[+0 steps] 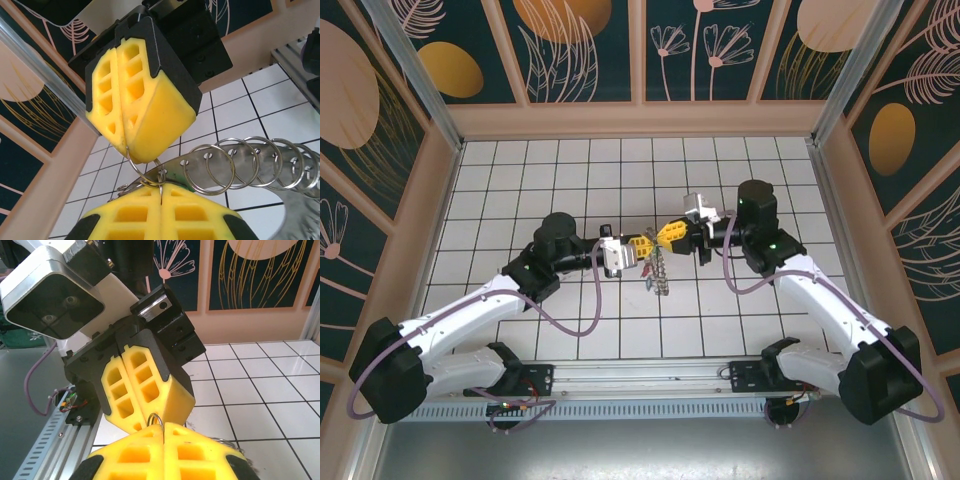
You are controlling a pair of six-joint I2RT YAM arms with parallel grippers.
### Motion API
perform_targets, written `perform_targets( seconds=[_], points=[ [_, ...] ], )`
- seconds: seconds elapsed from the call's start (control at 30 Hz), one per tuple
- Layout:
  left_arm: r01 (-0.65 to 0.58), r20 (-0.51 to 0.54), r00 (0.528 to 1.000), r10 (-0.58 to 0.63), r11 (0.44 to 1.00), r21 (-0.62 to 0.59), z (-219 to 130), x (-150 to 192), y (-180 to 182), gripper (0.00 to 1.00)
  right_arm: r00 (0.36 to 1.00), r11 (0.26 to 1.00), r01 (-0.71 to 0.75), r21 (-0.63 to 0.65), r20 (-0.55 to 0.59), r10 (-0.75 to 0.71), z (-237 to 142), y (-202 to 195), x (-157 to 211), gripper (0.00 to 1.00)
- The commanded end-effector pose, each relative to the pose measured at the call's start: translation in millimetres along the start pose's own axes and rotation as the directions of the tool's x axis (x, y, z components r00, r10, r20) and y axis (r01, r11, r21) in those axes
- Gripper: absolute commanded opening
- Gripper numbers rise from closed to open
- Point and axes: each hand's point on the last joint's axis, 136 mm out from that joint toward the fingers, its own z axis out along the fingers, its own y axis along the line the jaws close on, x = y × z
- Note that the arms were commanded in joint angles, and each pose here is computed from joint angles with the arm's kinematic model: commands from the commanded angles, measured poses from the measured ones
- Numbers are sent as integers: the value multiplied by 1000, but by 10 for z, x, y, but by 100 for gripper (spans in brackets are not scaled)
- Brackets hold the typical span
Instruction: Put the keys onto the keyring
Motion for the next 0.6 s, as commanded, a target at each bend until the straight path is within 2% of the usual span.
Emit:
perform_targets(
  seconds=[0.0, 0.37, 0.57],
  points=[
    [15, 132, 991, -16, 1000, 10, -39, -342, -1, 7, 999, 999, 38, 25, 8, -38, 43, -19, -7, 0],
    [118, 216, 970, -109, 993, -28, -73, -380, 30, 10, 1000, 1000, 0, 21, -19, 0, 89, -1, 234, 0],
    [155, 224, 966, -130, 983, -97, -114, -362, 129, 0, 999, 999, -22, 27, -31, 23, 102, -11, 369, 0]
  ],
)
